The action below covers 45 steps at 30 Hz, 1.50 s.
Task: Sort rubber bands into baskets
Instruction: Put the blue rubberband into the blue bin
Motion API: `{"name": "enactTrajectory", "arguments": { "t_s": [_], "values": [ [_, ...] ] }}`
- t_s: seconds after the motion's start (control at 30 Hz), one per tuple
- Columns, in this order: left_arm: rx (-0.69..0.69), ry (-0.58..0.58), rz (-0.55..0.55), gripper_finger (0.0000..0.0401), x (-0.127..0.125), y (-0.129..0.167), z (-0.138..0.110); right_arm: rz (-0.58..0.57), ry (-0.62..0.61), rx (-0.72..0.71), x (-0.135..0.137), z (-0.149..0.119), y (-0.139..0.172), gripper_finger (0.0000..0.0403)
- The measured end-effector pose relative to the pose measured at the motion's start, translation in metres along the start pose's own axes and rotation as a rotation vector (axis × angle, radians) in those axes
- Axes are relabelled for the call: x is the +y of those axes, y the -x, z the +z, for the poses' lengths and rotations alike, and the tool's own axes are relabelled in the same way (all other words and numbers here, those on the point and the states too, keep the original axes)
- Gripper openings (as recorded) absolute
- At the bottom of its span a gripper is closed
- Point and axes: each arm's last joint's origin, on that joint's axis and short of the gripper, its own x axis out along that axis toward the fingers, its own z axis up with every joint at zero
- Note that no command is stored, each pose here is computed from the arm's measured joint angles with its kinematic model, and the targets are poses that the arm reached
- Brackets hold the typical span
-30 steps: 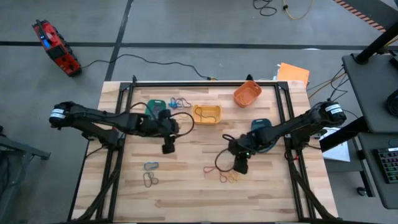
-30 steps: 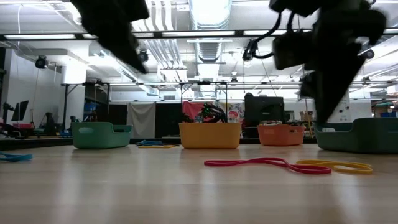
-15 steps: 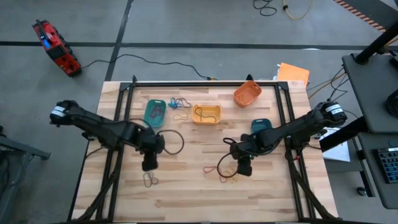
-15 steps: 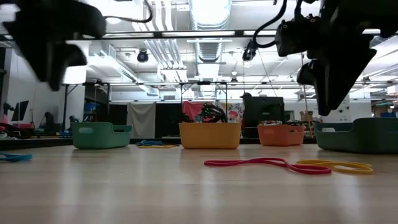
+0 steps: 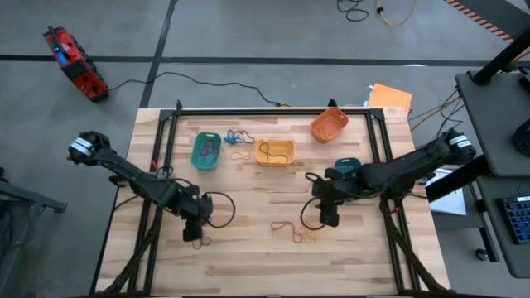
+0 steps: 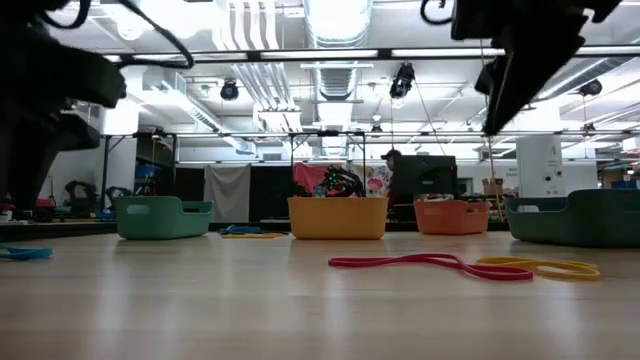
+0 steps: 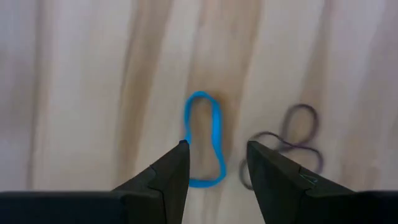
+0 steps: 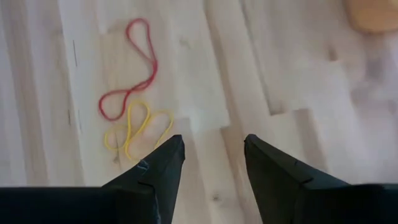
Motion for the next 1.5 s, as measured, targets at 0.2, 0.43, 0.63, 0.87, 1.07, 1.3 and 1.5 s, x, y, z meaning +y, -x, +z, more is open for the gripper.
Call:
{"name": "enactTrajectory", "arguments": {
  "t_s": [0.2,0.43,0.63,0.87,1.07,1.3,1.5],
  "values": [
    [0.007,0.039,0.061,0.0144,0.009,-0.014,-0.010,-0.011,-0.009,-0.082,-0.004,0.000,0.017,0.0181],
    [-0.049,0.050,0.011,0.0141,0.013,-0.032,-0.016,-0.026,0.007,-0.101,-0.005,0.000,0.020,0.0185],
    [-0.058,0.057,-0.005,0.0110,0.018,-0.043,-0.026,-0.038,0.012,-0.102,-0.005,0.001,0.018,0.0185],
    [-0.052,-0.007,0.012,0.0017,0.018,-0.042,-0.026,-0.052,0.010,-0.118,-0.005,0.002,0.018,0.0185],
    [-0.051,-0.051,0.011,0.0002,0.014,-0.037,-0.021,-0.044,0.015,-0.136,-0.004,0.003,0.019,0.0185],
    [-0.130,-0.129,0.036,0.0000,0.005,-0.022,-0.007,-0.044,0.028,-0.177,-0.003,0.007,0.019,0.0185],
    [-0.291,-0.250,0.148,0.0000,-0.003,-0.003,0.012,-0.018,0.115,-0.295,0.001,0.014,0.015,0.0185]
  ]
}}
